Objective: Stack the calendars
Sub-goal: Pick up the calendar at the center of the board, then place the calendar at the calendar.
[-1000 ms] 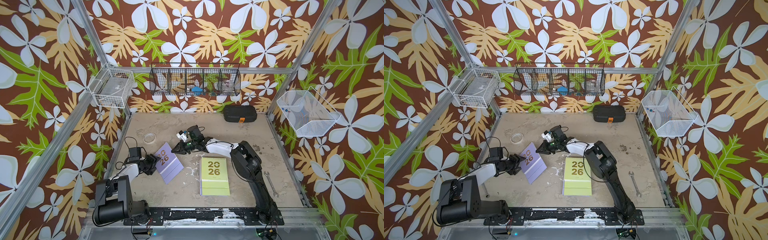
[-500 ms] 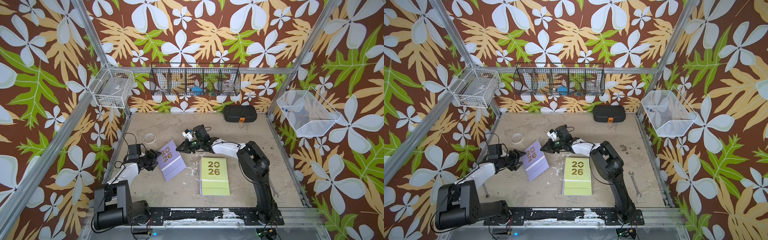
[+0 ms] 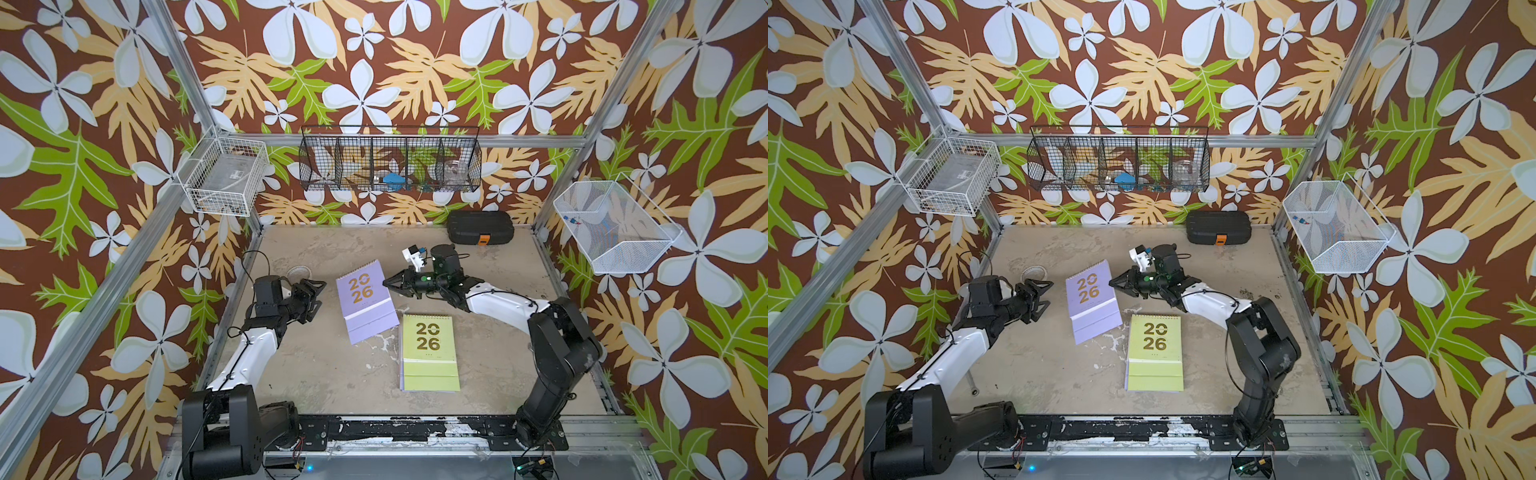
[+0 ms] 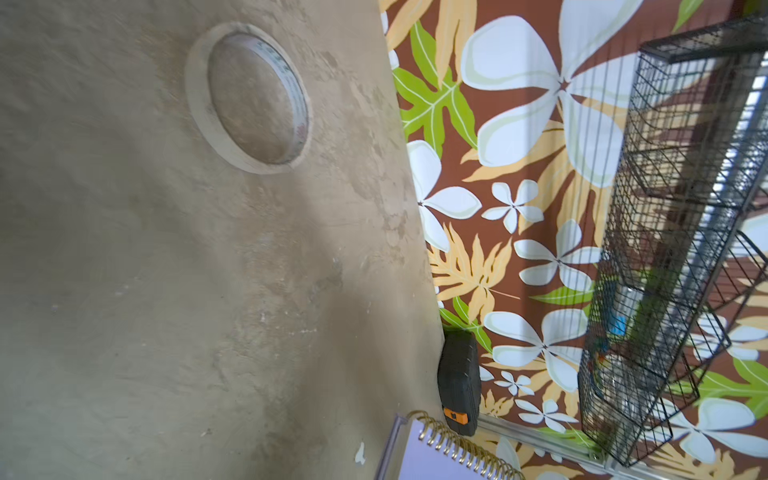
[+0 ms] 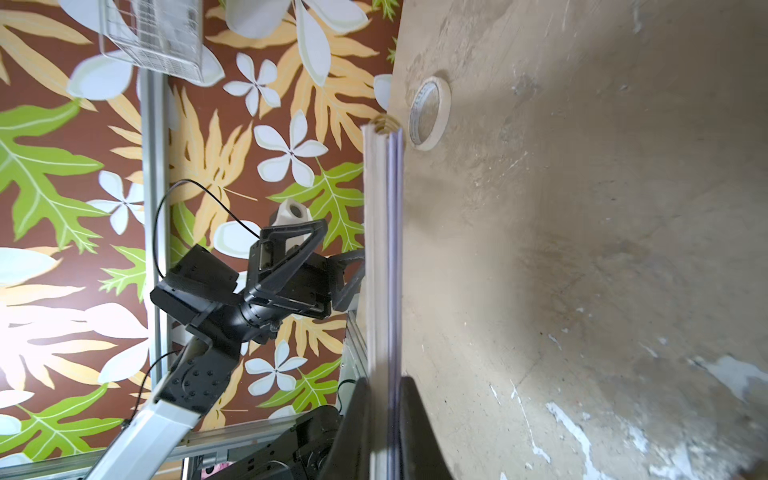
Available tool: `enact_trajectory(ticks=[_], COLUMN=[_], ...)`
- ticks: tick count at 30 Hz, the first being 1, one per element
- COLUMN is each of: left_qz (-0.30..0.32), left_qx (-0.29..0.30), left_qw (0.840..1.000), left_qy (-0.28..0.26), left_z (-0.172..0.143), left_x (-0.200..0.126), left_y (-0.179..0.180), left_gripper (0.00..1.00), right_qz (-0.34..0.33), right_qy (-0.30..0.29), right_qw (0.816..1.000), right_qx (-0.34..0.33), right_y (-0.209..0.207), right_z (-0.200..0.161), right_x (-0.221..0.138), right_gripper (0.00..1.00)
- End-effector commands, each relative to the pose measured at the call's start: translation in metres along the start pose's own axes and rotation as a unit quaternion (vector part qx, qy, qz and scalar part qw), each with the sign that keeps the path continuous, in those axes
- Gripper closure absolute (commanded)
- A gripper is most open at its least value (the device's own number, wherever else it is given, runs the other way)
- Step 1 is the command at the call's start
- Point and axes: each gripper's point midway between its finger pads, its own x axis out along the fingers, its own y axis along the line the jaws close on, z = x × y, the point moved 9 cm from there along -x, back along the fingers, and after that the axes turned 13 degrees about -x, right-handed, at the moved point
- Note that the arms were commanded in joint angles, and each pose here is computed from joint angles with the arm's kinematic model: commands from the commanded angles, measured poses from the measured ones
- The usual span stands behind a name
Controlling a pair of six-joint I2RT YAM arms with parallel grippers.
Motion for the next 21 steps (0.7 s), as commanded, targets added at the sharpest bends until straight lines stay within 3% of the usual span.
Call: enact_trajectory(ticks=[1, 11, 21], left_qz=[-0.030, -0.034, -0.022], left_qx=[0.024, 0.059, 0.061], left_qw=[0.999, 0.994, 0.991], left_qy=[0.019, 0.080, 0.117], left_z=[-0.012, -0.060, -0.092], left_x=[0.003, 0.022, 0.034], left_y=[-0.013, -0.012, 0.008], left_gripper=[0.28, 0.27, 0.27], right_qz=[0.022, 0.001, -0.017], right_qy=[-0.033, -0.089, -0.104], right_qw=[0.999, 0.996, 0.993], right_qx=[-0.012, 0.016, 0.045], right_y=[0.009, -0.003, -0.017], right_z=[0.000, -0.050, -0.109], right_x=[-0.027, -0.119, -0.160], right_gripper=[1.00, 1.00, 1.00])
